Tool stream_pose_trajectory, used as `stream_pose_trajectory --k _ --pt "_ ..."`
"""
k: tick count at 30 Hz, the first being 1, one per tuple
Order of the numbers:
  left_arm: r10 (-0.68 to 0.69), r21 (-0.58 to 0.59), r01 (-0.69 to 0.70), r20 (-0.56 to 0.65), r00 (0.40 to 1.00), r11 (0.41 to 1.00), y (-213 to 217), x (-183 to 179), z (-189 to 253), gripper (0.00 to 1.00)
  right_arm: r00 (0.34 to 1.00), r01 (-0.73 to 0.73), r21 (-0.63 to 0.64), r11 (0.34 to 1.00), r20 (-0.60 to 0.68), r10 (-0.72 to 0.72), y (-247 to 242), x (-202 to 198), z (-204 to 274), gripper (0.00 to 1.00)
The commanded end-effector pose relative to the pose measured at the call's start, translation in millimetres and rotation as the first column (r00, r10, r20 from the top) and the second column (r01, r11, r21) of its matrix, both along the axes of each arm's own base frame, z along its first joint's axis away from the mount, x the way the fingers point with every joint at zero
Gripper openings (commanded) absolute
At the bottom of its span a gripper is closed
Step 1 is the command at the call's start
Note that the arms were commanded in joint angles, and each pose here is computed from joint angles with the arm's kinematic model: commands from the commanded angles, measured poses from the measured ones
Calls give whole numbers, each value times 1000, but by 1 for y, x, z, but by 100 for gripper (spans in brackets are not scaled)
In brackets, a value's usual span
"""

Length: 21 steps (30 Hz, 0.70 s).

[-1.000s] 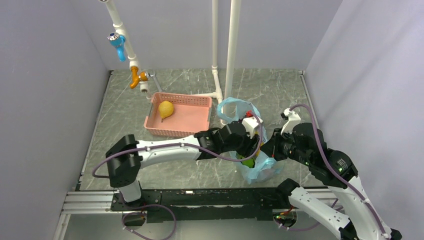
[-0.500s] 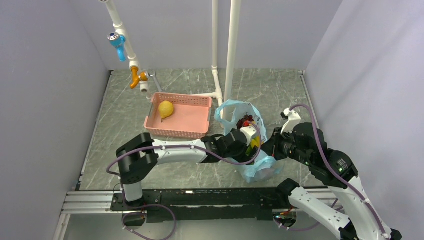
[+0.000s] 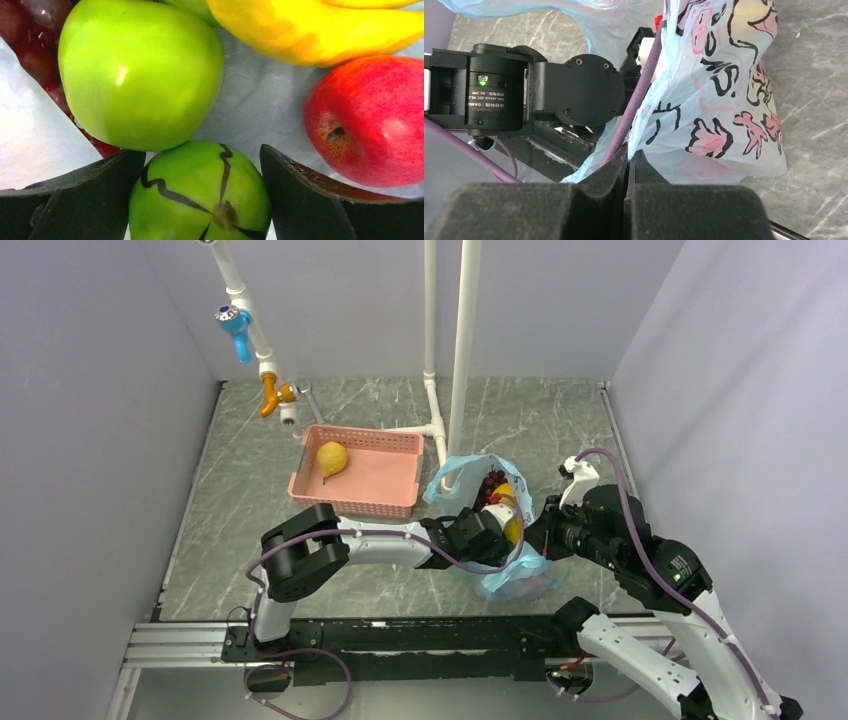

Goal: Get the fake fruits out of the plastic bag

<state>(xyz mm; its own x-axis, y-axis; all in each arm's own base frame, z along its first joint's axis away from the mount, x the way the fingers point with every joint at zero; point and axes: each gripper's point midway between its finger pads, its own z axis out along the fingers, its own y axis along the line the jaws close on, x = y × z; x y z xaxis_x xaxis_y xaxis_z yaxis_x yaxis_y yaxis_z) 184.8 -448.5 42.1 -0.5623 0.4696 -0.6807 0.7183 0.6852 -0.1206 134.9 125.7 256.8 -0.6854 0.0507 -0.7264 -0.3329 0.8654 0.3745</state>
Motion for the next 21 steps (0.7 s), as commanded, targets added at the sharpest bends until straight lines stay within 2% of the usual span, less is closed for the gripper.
stream_pose_trajectory --k 1,4,7,9,10,11,21 --pt "3 12 -4 53 999 1000 -3 8 7 82 999 -15 30 999 48 14 7 7 10 0" --pt "-15 -20 16 69 997 1000 -8 8 26 57 999 -6 30 1000 47 5 5 7 7 0" --pt "-25 -51 29 91 996 998 -10 9 51 40 999 -3 34 999 46 1 5 7 5 0" --pt "-31 -79 40 107 994 996 -11 9 66 35 999 -2 33 999 40 1 5 6 3 0" --pt "-30 -92 41 115 993 995 -10 10 74 29 999 -2 32 999 40 1 5 6 3 0" --pt "-29 -108 42 122 992 993 -10 10 83 26 999 -2 33 999 41 0 5 6 3 0" --pt "-56 -265 99 165 985 959 -9 3 159 21 999 10 23 1000 39 -11 2 6 -5 0"
